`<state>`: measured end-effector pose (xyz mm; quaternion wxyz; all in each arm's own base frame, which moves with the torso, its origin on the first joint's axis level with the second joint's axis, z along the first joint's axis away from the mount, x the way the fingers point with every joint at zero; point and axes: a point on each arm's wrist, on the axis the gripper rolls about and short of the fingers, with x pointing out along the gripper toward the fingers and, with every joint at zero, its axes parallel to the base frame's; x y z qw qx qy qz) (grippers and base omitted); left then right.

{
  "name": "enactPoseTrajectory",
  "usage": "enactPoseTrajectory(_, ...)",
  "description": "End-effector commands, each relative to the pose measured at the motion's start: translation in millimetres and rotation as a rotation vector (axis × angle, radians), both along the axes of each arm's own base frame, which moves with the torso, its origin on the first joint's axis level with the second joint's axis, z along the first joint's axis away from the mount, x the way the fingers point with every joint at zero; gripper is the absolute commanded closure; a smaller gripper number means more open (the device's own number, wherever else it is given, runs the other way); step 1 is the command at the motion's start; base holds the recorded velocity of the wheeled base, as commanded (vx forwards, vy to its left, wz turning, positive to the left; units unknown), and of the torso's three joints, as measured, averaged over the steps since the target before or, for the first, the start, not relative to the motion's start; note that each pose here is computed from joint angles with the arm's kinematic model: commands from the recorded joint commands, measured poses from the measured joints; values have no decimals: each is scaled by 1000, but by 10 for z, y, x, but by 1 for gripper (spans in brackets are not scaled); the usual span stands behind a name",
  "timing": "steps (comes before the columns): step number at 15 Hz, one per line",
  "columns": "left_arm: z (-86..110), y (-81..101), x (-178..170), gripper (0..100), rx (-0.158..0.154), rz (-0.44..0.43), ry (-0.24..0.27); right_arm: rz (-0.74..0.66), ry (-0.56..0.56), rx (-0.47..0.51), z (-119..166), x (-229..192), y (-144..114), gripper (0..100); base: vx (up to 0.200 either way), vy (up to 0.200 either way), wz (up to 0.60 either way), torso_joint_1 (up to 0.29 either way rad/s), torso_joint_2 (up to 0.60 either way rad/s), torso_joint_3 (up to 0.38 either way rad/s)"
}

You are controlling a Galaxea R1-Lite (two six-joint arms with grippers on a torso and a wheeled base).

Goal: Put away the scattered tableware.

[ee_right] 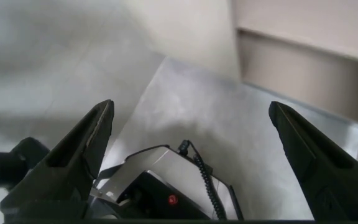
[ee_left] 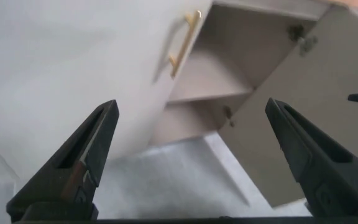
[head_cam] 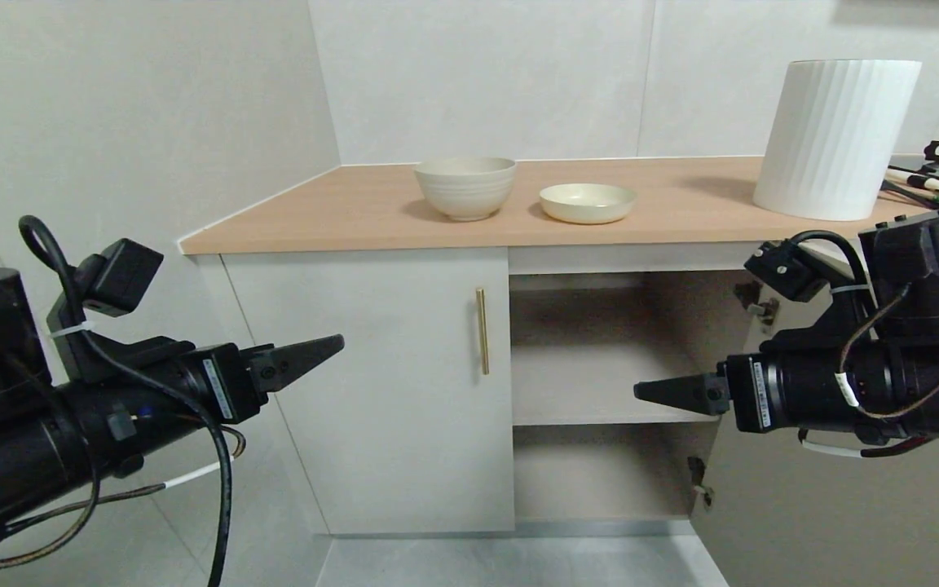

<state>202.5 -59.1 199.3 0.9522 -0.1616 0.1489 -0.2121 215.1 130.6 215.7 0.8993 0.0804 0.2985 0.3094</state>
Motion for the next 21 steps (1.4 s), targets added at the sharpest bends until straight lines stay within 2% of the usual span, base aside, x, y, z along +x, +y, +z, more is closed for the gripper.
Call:
enactPoseTrajectory(1,-11,-2,11,0,1,1,5,1,-3,1,6,-14,-7,0,200,0,0,2,2,12)
enactPoseTrajectory(5,-7,-3,12,0,0,1,4,12,-5,-17,-27,-25,-8,0,200,0,0,4,4,6)
enactPoseTrajectory(10,23,0,1,0,-8,2,-9,19,-28,-8,14,-66,-24,0,0,0,0,0,0,0)
enactPoseTrajectory(14,4,-3,11,0,-5,0,0,22,-40,-1,38,-82,-24,0,0,0,0,0,0,0)
enactPoseTrajectory(21,-73,-22,86,0,3,2,35,20,-36,-3,22,-64,-18,0,0,0,0,96,-360,-277)
